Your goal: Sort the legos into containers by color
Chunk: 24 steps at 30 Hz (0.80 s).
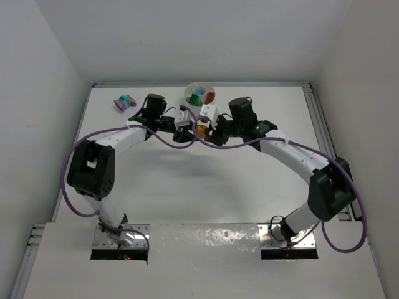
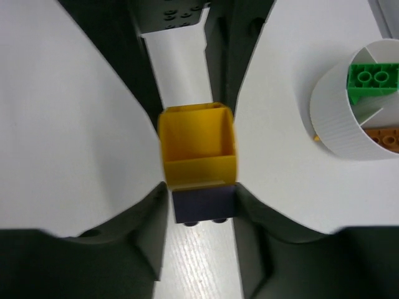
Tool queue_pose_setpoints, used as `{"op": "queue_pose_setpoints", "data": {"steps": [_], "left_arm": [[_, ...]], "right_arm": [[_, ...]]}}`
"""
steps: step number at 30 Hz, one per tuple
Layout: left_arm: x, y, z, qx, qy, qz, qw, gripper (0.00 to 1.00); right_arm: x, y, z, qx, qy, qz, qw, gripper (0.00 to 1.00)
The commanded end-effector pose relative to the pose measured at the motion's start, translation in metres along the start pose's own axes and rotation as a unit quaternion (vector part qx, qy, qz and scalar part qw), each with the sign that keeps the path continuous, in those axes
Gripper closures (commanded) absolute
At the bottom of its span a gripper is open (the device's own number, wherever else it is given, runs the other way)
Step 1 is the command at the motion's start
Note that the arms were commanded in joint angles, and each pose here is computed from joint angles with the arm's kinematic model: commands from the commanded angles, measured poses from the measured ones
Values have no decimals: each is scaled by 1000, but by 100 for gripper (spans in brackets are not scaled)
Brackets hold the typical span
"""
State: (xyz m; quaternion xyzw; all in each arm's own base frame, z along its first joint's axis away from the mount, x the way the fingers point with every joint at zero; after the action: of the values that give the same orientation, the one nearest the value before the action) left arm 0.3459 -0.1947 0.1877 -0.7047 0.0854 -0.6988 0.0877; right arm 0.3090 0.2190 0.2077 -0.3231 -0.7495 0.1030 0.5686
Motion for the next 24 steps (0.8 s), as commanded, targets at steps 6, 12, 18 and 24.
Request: {"op": "queue_pose_setpoints", "data": {"steps": [6, 12, 18, 24], "left_arm": [[18, -7, -3, -14, 31, -25, 999, 100], [24, -12, 2, 2, 8, -45, 999, 100], [34, -28, 19, 38, 1, -58, 998, 100], [34, -35, 32, 84, -22, -48, 995, 100]], "right_arm": [[18, -3, -14, -38, -13, -34, 999, 95], [2, -3, -12, -48, 22, -21, 998, 100], [-50, -11, -12, -85, 118, 12, 989, 100], [-70, -24, -13, -132, 150, 18, 980, 100]]}}
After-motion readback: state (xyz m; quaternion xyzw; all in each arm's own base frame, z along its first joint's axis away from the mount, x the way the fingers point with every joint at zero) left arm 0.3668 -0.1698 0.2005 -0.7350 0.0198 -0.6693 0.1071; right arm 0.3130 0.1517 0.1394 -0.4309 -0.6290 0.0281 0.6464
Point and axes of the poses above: each gripper's point midway between its finger pads, its own y axis out along the fingers, its own z axis along the line the jaws close on, x = y × z, the point moved 8 cm from there along -y, back along the fingers, and after that the axes turned 9 degrees about -y, right-handed, at the moved point
